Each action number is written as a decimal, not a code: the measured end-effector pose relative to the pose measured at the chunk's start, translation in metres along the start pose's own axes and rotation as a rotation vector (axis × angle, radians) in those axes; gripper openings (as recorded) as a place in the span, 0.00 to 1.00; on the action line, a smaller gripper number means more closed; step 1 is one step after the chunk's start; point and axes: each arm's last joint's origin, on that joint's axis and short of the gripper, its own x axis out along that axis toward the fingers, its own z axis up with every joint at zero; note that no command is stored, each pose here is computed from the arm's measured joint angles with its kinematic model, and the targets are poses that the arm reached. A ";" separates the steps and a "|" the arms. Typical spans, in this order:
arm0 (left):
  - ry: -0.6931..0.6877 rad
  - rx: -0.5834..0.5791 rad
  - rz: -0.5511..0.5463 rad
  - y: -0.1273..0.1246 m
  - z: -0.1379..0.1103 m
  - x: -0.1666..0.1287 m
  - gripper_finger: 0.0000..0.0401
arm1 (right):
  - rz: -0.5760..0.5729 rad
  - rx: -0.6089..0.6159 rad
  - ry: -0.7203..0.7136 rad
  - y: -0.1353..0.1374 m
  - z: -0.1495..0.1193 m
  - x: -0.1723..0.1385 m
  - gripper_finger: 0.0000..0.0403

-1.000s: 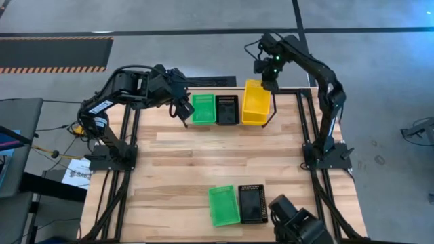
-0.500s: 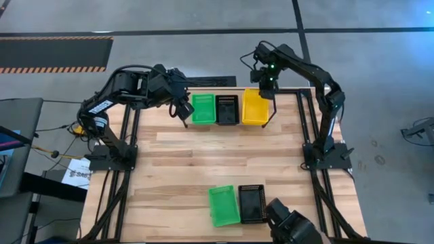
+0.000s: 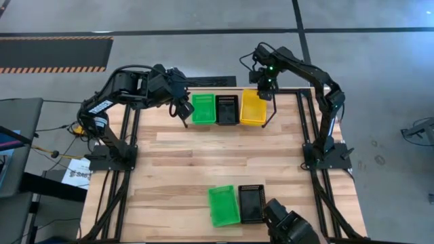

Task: Stack baskets on shelf by color
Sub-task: Stack the yellow bin on top of the yellow bin, then stack the green bin on top of the green bin

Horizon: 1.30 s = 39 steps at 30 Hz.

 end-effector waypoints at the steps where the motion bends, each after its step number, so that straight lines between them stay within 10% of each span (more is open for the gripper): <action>1: 0.000 0.000 0.000 0.000 0.000 0.000 0.37 | -0.002 -0.001 -0.002 0.000 0.000 0.000 0.09; 11: 0.000 0.000 -0.001 0.000 0.000 0.000 0.37 | 0.001 0.012 0.002 0.000 0.000 0.000 0.06; 27: 0.002 0.018 -0.008 0.000 0.000 0.000 0.37 | -0.072 0.006 0.029 0.006 0.010 0.003 0.28; 39: 0.002 0.019 -0.008 0.000 0.000 0.000 0.37 | -0.340 -0.093 0.130 0.031 0.025 -0.018 0.38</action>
